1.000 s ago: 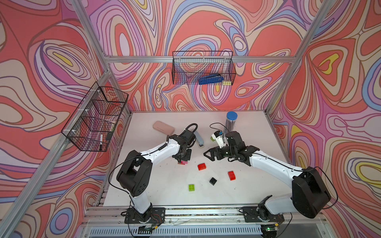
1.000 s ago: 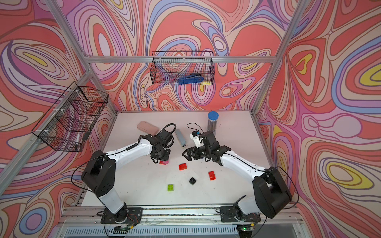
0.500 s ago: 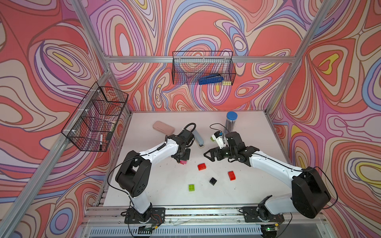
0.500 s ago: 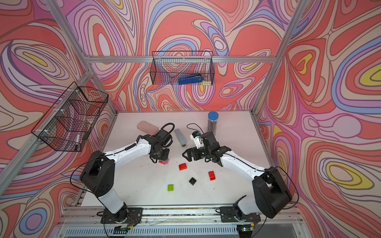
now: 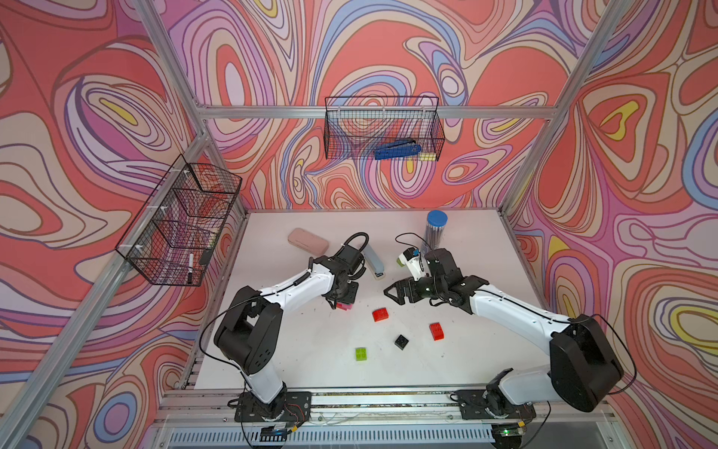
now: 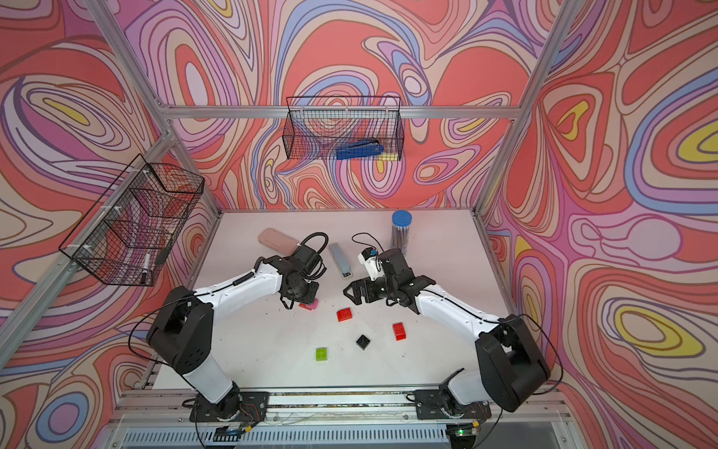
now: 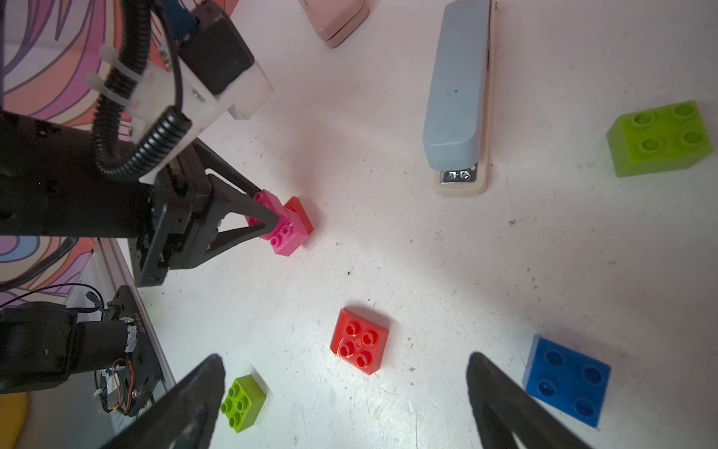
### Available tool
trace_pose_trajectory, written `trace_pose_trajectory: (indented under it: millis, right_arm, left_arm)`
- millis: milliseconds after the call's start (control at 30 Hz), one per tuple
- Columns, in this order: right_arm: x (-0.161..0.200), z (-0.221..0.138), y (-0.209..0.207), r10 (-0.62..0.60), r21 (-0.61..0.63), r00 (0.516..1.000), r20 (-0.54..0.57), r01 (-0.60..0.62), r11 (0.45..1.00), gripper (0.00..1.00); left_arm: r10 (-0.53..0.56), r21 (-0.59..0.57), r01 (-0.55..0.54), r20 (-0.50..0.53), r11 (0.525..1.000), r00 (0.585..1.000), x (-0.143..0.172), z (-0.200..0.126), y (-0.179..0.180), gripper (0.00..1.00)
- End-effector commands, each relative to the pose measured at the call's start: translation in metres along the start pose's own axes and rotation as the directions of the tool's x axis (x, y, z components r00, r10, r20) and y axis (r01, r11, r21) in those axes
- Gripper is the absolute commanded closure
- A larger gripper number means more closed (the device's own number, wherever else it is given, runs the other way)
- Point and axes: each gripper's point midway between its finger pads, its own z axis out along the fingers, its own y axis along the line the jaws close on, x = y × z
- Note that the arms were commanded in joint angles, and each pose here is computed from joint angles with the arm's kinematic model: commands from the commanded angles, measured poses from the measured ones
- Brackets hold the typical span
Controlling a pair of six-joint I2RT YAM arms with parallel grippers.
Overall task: Assemble the letter s with lego
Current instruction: Assemble the lego brick with the lego brick.
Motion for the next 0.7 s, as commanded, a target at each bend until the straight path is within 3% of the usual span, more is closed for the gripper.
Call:
trace_pose_trajectory:
  millis: [0,667]
  right_arm:
    - [-0.003,0.0,-0.001,0.0,-0.002,1.0,0.005,0.0,1.0,0.02]
    - [-0.001,-0.002,-0.002,-0.005,0.005,1.0,0.012,0.005,1.0,0.02]
  left_arm:
    - [0.036,-0.004,-0.037,-0.094,0.999,0.995,0.024,0.017,0.004,0.75]
    - [0.072,0.014,-0.071,-0.09,0.997,0.993,0.026,0.008,0.01,0.76]
